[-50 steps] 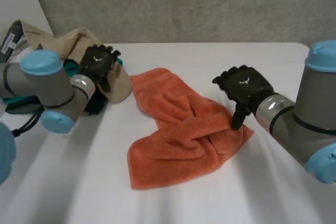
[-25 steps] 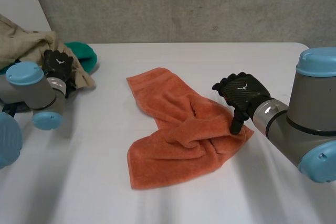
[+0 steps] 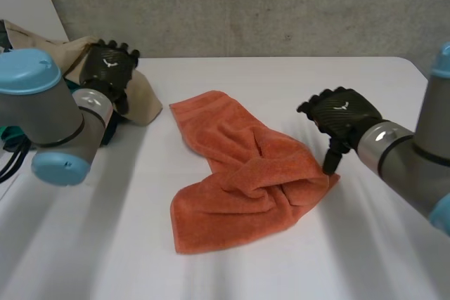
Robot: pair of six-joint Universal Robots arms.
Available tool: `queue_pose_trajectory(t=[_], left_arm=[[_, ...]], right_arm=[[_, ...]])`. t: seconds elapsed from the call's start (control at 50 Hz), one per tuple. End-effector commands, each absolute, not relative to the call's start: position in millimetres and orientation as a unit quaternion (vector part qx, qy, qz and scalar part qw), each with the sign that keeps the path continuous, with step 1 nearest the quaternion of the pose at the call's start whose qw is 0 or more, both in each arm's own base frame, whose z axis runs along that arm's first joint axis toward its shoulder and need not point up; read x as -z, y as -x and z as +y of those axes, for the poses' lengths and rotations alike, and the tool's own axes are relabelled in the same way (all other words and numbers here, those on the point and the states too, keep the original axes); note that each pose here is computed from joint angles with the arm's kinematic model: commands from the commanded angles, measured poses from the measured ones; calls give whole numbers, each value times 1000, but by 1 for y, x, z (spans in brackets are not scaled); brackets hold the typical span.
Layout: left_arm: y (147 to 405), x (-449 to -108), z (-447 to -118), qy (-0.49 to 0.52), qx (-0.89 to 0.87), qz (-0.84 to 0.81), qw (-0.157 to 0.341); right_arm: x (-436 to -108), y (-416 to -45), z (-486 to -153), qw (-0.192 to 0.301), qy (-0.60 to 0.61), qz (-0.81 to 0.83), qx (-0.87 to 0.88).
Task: Fold the laundry.
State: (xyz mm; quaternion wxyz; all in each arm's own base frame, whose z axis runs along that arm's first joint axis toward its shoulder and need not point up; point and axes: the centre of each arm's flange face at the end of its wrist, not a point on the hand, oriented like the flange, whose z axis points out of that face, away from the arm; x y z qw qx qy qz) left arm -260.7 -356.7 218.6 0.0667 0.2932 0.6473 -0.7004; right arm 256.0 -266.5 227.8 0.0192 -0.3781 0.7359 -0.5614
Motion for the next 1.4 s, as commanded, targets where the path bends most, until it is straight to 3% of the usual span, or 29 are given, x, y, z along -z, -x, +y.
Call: queue_pose_trajectory(t=[0.02,0.08,0.18,0.36,0.46,0.58,0.64,0.72,0.82,0.92,0.98,1.1,1.2,1.3,1.4], left_arm=[[286,-221,-276,-320,649,689,-50],[298,-214,-244,-342,628,692,-99],[314,-197,-216,-369,605,692,-135],[371,-143,-224,-393,611,666,-170],[382,-132,-223,-389,592,681,-189],[384,-142,-217,-384,586,687,-192],[378,-168,-216,-363,609,683,-175],[379,-203,-200,-343,638,667,-174],[387,-255,-167,-315,674,629,-224],[393,-270,-151,-298,679,619,-260],[404,-261,-138,-305,665,623,-277],[425,-216,-134,-313,625,657,-284],[425,-206,-132,-309,612,668,-289],[418,-215,-137,-306,619,666,-283],[400,-245,-145,-288,636,660,-277]], right_arm=[[-226,-233,-265,-11,394,763,513],[-218,-230,-261,-8,391,773,500],[-200,-230,-256,-1,382,776,501],[-170,-231,-260,79,252,803,534],[-149,-239,-260,136,214,827,501],[-154,-247,-272,169,200,821,508],[-165,-249,-285,169,199,807,530],[-205,-258,-311,161,210,754,601],[-249,-265,-334,148,224,695,667],[-279,-275,-349,144,237,637,719],[-272,-279,-358,146,240,629,724],[-225,-287,-377,153,251,648,703],[-185,-288,-384,140,259,677,675],[-192,-286,-383,118,272,669,681],[-235,-274,-376,83,264,648,710]])
